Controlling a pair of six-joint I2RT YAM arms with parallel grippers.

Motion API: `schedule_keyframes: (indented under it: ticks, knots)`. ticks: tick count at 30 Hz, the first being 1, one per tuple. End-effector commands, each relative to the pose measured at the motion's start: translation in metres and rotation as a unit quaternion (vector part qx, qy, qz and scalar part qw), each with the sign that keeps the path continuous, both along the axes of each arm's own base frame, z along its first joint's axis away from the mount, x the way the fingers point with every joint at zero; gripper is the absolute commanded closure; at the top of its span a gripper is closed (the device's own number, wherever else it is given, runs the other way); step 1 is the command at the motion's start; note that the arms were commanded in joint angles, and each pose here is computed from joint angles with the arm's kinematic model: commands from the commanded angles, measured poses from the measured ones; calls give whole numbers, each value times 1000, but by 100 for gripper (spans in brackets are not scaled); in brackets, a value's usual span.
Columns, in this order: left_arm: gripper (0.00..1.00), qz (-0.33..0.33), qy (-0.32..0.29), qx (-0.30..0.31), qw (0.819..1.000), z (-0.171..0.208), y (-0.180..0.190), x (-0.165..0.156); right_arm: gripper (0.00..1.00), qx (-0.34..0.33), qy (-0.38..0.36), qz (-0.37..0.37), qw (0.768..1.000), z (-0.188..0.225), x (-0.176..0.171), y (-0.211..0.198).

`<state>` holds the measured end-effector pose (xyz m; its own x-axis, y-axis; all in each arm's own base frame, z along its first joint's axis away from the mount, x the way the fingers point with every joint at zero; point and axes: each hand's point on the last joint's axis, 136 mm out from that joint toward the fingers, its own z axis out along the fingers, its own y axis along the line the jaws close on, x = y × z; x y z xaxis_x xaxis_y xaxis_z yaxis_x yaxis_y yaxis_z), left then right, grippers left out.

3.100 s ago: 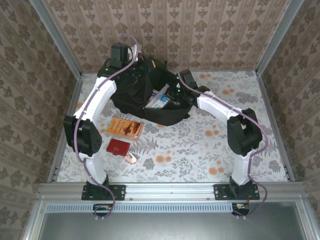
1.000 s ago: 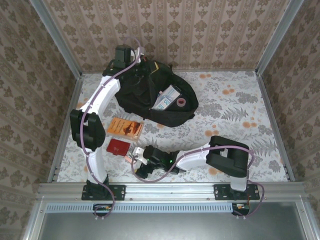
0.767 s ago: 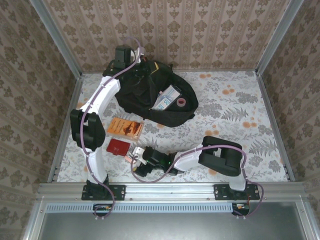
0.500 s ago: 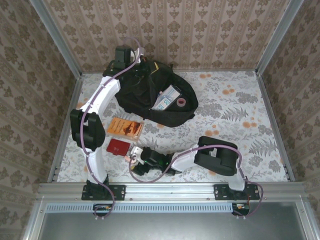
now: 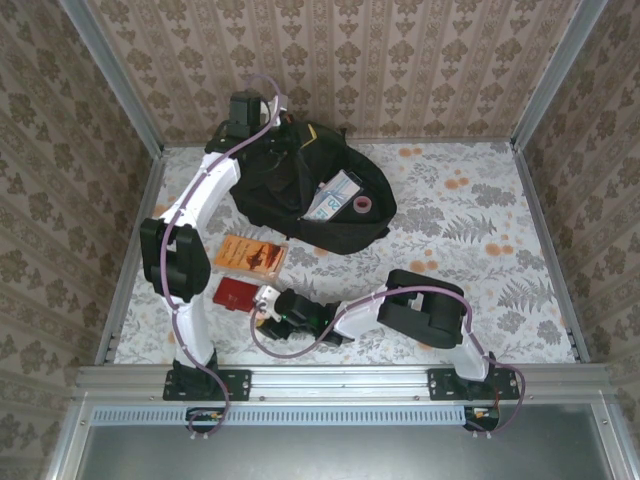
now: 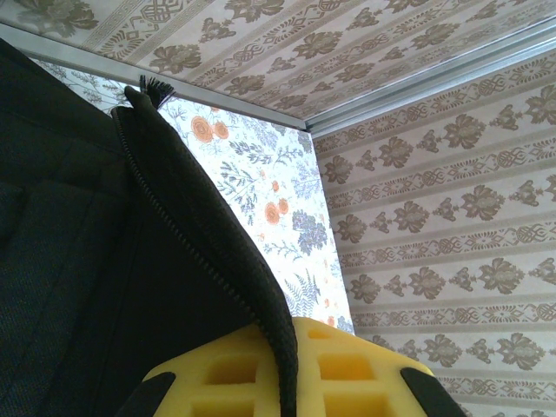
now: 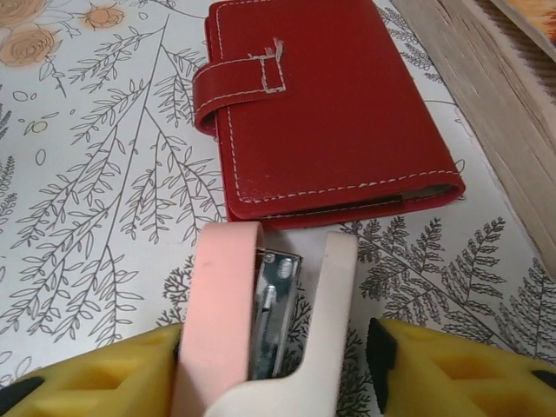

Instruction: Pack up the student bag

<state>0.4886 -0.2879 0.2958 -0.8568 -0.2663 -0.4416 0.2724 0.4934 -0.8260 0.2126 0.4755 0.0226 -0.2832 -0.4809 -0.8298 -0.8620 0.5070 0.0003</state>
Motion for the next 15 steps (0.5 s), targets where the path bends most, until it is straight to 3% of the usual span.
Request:
schedule_keyframes:
  ticks: [1, 7, 15]
  knots:
    - [100, -2, -38, -20, 999, 31, 5, -4, 51, -11, 17, -2, 1000, -14, 0, -2]
    - [100, -5, -35, -20, 999, 29, 5, -3, 61, -5, 20, -2, 1000, -9, -1, -5]
    - [100, -5, -36, -18, 999, 30, 5, -4, 62, 16, -4, -26, 1000, 21, 6, -21]
